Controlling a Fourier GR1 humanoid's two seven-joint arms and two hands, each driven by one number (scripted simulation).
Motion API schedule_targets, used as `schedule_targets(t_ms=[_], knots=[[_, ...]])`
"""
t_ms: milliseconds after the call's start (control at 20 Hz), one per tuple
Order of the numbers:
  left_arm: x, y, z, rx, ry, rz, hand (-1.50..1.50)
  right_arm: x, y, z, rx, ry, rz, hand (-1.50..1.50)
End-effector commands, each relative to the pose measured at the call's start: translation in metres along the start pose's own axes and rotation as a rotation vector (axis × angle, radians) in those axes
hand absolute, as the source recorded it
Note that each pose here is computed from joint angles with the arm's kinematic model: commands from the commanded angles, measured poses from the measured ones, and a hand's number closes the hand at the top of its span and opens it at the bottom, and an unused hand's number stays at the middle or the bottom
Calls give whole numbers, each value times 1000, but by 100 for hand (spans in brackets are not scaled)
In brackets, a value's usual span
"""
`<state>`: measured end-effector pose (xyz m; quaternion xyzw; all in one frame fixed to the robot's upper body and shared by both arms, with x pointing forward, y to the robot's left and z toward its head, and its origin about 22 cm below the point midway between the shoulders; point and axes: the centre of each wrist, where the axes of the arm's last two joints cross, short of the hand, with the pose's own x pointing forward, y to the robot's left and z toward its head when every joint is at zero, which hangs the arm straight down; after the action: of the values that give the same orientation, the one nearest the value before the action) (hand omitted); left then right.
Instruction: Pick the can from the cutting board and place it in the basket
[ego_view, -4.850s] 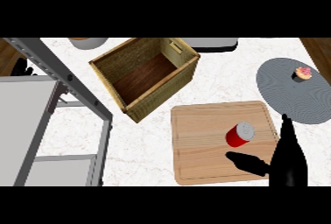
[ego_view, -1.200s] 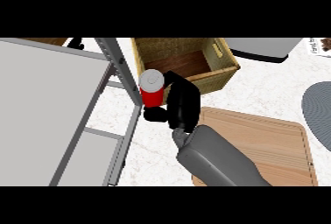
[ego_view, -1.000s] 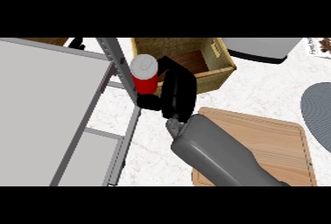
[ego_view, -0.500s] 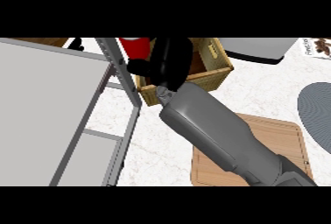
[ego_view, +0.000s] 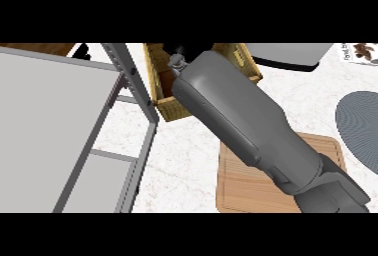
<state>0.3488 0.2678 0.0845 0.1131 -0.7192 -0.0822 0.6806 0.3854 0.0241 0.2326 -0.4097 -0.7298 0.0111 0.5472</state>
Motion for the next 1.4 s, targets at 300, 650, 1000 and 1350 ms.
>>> schedule_targets(t_ms=[300,650,1000,1350], knots=[[-13,-24,11,-53,41,58,0,34,4,-31,-113,210,98,150],[-11,-23,13,-63,30,54,0,26,11,-45,-124,320,211,150],[-15,-26,18,-54,36,75,0,12,15,-54,-128,393,229,150],[-18,-18,19,-38,25,55,0,-5,20,-56,-124,432,208,150]])
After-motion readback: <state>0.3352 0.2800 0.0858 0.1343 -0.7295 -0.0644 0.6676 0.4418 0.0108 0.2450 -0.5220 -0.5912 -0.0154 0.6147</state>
